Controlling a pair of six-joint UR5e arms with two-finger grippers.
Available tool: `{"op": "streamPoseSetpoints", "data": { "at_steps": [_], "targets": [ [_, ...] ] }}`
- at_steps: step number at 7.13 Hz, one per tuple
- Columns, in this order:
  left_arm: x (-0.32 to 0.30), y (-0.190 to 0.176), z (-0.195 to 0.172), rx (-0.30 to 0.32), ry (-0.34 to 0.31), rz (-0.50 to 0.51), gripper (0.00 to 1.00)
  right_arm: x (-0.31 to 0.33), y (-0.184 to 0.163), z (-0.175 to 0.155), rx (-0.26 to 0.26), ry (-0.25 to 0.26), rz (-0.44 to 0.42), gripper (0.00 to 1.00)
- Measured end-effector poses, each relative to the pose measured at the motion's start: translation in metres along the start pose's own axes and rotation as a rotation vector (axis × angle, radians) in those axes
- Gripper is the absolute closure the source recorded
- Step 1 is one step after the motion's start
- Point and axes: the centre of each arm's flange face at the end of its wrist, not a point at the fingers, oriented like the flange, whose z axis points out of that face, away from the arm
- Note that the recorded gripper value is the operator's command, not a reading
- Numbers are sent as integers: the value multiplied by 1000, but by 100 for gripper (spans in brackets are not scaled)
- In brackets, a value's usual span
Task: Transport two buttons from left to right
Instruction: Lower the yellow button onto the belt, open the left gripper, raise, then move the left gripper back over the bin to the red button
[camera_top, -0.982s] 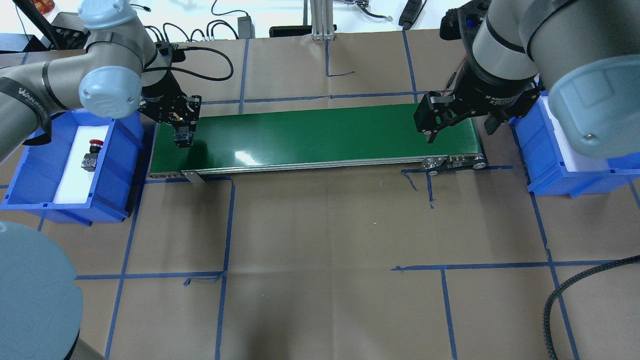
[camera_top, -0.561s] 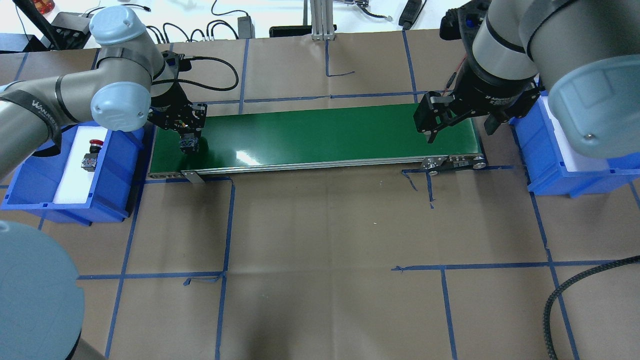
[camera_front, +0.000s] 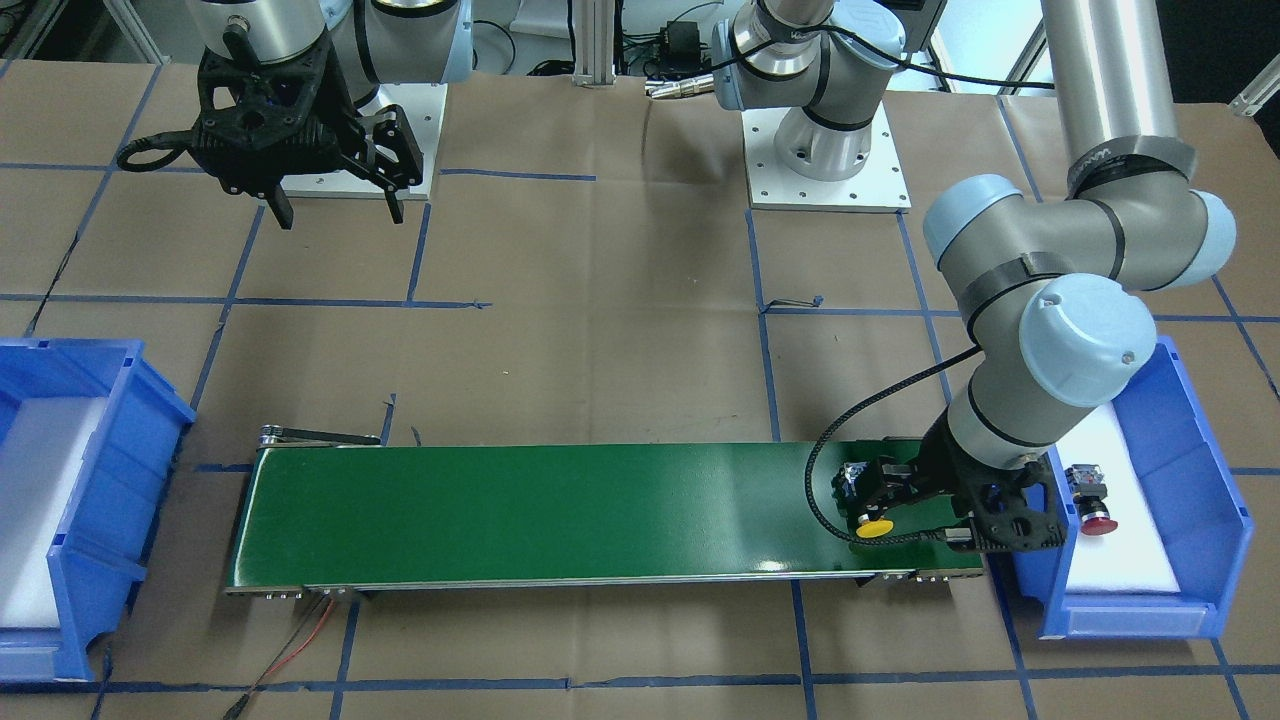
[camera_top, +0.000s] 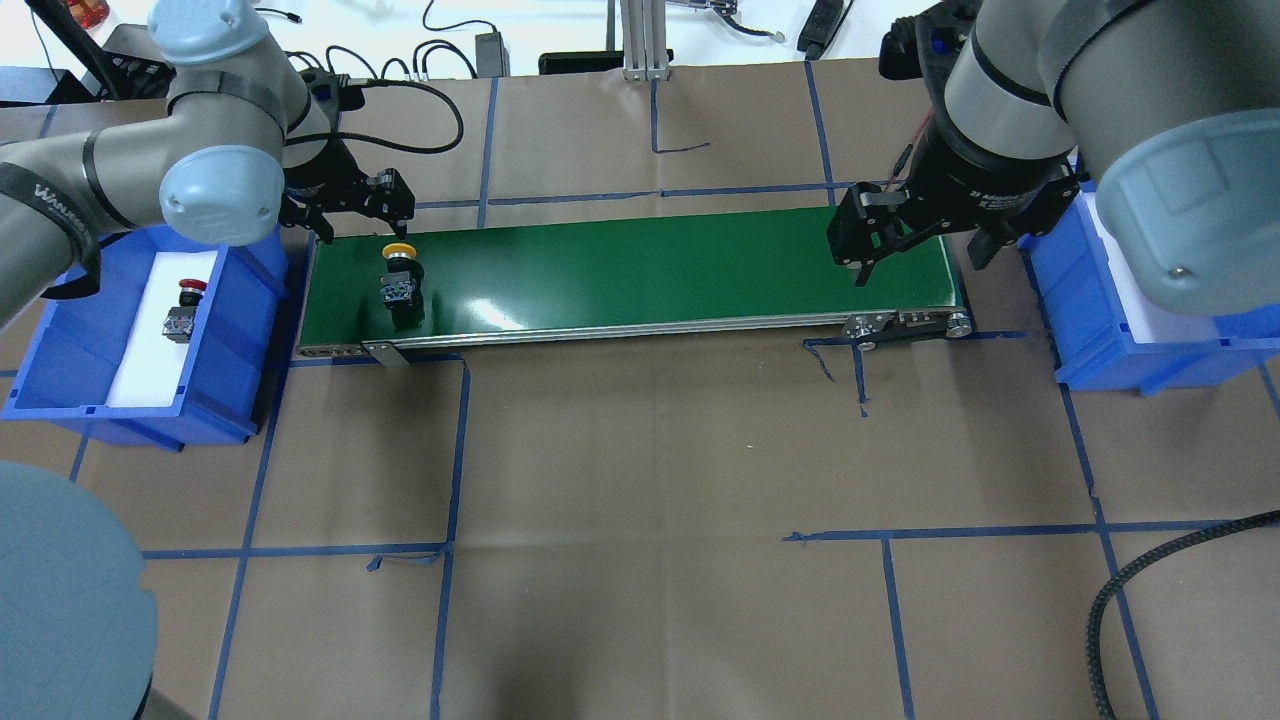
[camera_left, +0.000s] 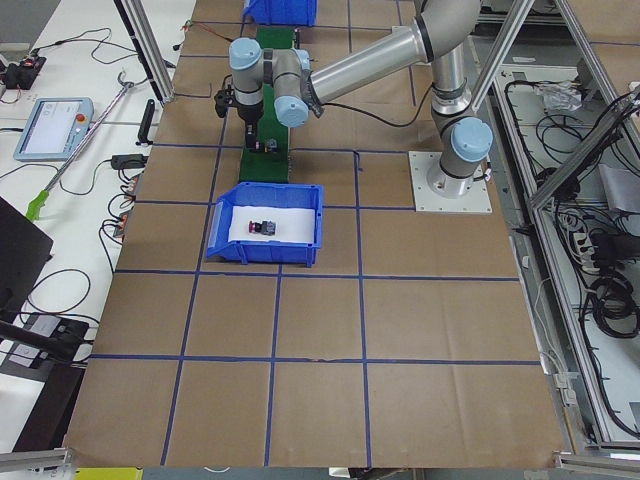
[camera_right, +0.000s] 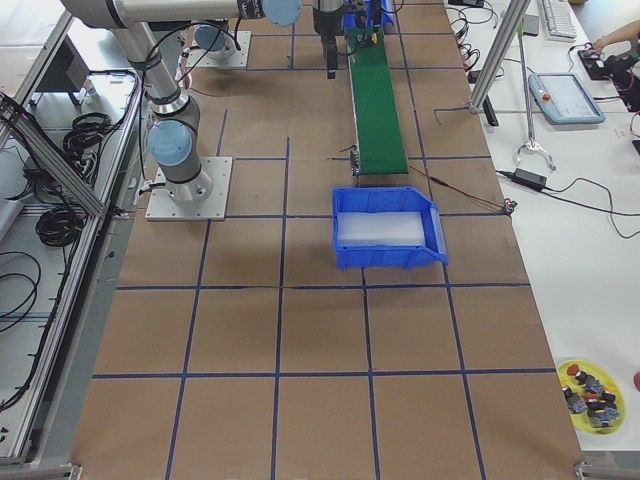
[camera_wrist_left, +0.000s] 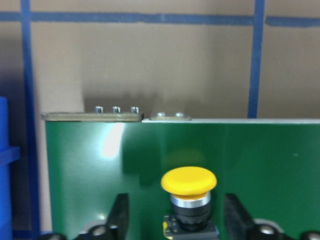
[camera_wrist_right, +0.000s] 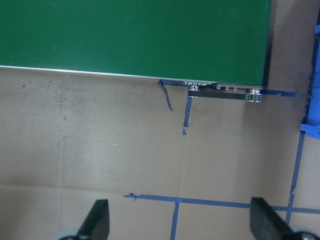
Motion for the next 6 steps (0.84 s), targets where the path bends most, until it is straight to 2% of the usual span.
{"op": "streamPoseSetpoints", "data": {
  "at_steps": [3, 4, 6],
  "targets": [
    [-4, -7, -98, -53, 5, 5, 0, 0, 0, 0, 0, 0, 1, 0],
    [-4, -7, -117, -60, 5, 7, 0, 0, 0, 0, 0, 0, 0, 0],
    [-3, -1, -132, -61, 5, 9, 0, 0, 0, 0, -1, 0, 1, 0]
  ]
}}
